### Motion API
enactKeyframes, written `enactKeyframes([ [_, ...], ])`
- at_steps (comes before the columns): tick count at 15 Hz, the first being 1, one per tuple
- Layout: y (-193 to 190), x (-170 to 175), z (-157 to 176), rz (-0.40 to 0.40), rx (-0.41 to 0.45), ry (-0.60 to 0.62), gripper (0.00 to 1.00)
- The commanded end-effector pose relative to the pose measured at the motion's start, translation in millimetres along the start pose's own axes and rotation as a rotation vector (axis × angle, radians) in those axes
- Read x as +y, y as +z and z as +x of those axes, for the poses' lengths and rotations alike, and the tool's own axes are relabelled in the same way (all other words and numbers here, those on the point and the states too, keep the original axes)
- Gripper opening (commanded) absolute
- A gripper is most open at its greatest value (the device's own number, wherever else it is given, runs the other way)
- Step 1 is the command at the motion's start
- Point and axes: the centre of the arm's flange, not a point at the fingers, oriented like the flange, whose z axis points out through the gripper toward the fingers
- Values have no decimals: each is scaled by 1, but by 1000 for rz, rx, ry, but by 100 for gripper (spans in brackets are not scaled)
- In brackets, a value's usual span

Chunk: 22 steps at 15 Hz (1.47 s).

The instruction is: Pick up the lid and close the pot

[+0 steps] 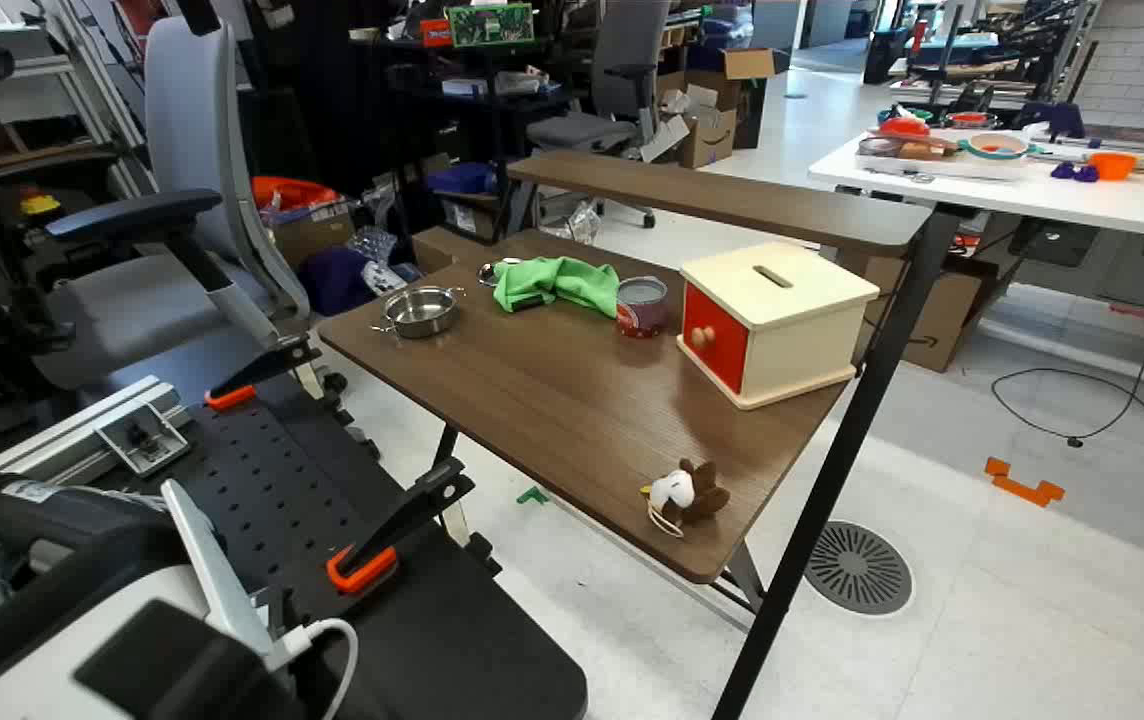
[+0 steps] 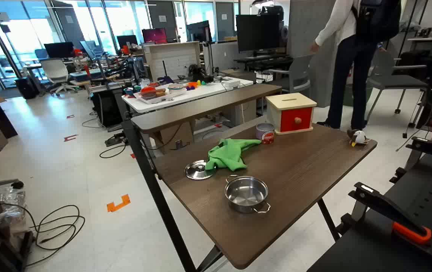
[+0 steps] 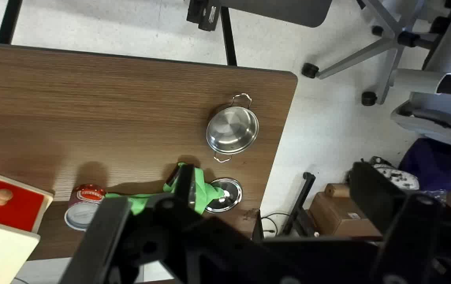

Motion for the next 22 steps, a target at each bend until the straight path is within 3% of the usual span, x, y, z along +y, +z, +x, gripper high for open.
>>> enactKeyframes([
  [1, 0, 0, 0, 0, 0, 0, 100],
  [7, 1, 0, -1, 0, -3, 1, 100],
  [11, 40, -15, 12, 23, 53, 136, 100],
  [15, 64, -20, 32, 25, 52, 136, 100],
  [19, 70, -19, 27, 9, 24, 148, 100],
  [20, 4, 1, -4, 0, -10, 2, 100],
  [22, 7, -1, -2, 1, 12, 46, 100],
])
